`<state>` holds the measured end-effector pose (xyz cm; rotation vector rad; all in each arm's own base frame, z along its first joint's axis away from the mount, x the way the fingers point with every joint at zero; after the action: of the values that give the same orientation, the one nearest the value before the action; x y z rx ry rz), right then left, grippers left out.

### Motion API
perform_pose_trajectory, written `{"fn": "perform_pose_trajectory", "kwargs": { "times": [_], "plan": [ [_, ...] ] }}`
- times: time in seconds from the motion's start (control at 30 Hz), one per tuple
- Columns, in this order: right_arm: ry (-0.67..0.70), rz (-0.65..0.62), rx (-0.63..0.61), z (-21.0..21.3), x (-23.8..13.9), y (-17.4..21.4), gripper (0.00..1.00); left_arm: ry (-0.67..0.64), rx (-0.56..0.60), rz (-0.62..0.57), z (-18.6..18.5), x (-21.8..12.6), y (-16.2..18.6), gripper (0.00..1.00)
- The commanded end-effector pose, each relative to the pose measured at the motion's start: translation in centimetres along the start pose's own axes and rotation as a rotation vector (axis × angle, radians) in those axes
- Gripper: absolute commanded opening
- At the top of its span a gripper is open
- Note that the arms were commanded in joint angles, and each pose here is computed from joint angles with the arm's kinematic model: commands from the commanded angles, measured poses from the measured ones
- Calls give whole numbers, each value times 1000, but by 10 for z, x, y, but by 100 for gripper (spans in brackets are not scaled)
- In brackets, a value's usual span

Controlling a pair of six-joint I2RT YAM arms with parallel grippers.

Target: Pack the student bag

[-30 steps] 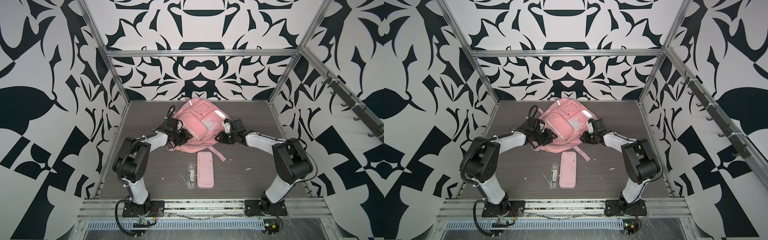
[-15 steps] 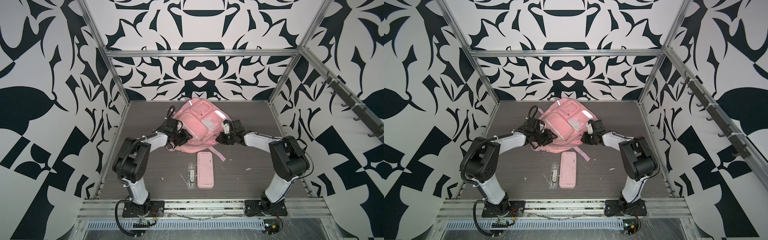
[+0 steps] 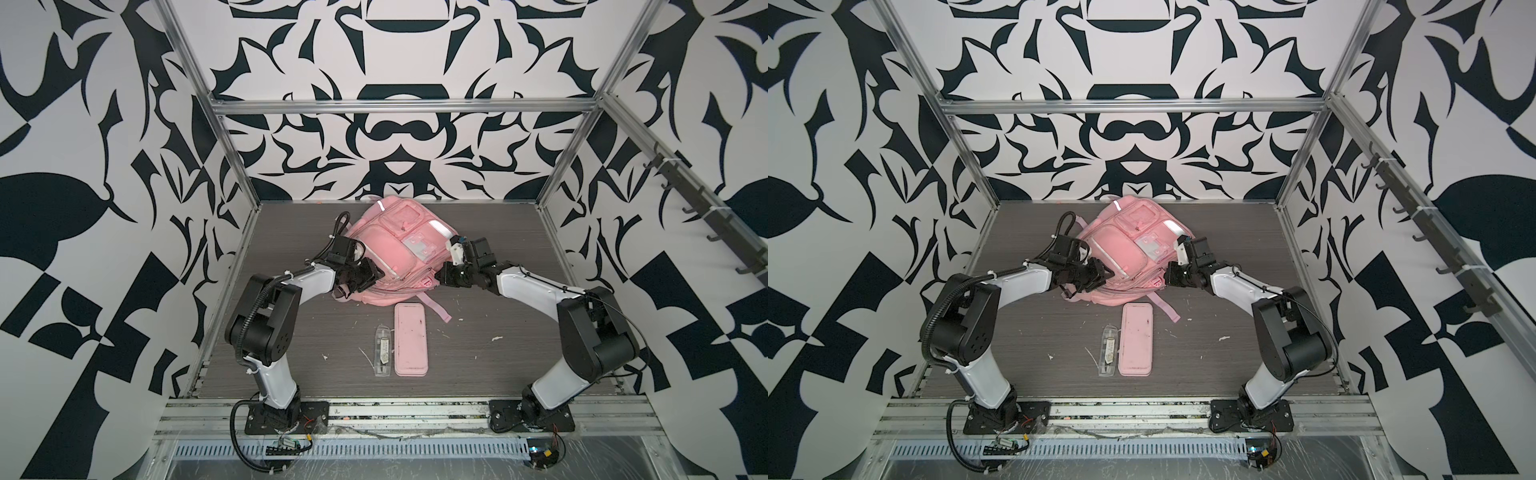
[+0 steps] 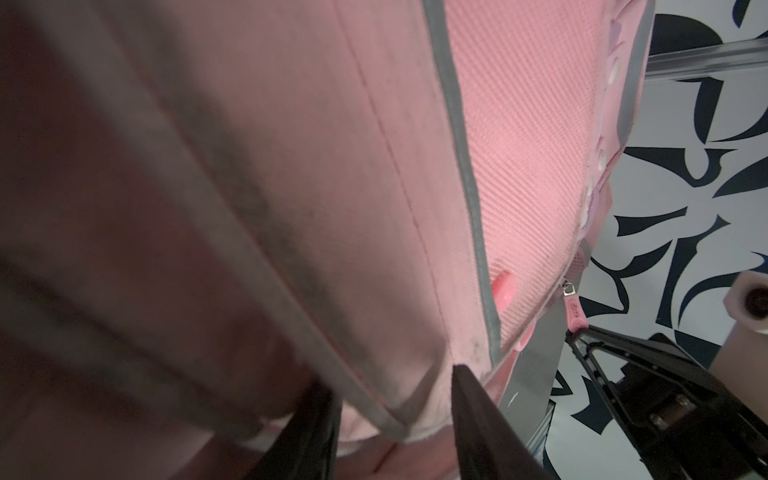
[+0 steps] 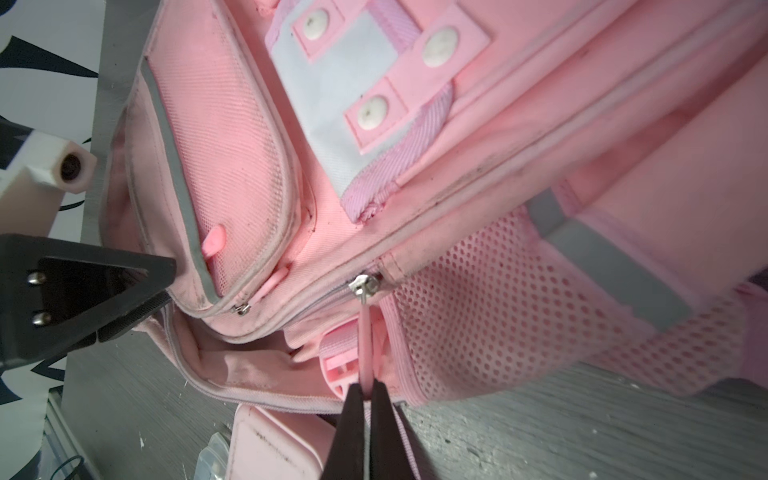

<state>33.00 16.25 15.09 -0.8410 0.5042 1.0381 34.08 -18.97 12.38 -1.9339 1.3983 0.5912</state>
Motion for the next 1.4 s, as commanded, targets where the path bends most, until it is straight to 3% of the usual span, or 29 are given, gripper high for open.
{"fn": "perform_pose_trajectory", "kwargs": {
  "times": [0.0, 0.2, 0.43, 0.57, 0.87, 1.07, 1.37],
  "plan": [
    [30, -23, -34, 6, -13, -2, 3, -49, -50, 52, 12, 5, 9, 46],
    [65, -15, -75, 13, -12, -2, 2, -37, -50, 44, 7, 5, 5, 33],
    [135, 11, -249, 48, -11, 8, 0, -12, -38, 13, -7, -3, -8, 9],
    [172, 55, -321, 64, -9, 16, 0, 17, -37, -7, -18, -9, -14, 0],
    [136, 115, -412, 94, -5, 30, 0, 125, -30, -73, -48, -34, -24, 0],
    [1, 158, -395, 112, -5, 41, 0, 141, -9, -126, -62, -57, -27, 0],
    [-156, 189, -416, 158, -1, 58, 0, 151, -6, -111, -67, -54, -25, 0]
  ]
}}
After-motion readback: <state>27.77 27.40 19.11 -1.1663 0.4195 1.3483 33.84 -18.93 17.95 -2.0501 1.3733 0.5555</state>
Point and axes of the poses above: each gripper's point midway between its finger pads, its own x axis out along the fingers, its own z axis along the line the jaws close on, y = z × x, the point moved 8 cm from there along -x, back along the fingers, and after that the axes turned 10 degrees about x, right-handed, at the moved point
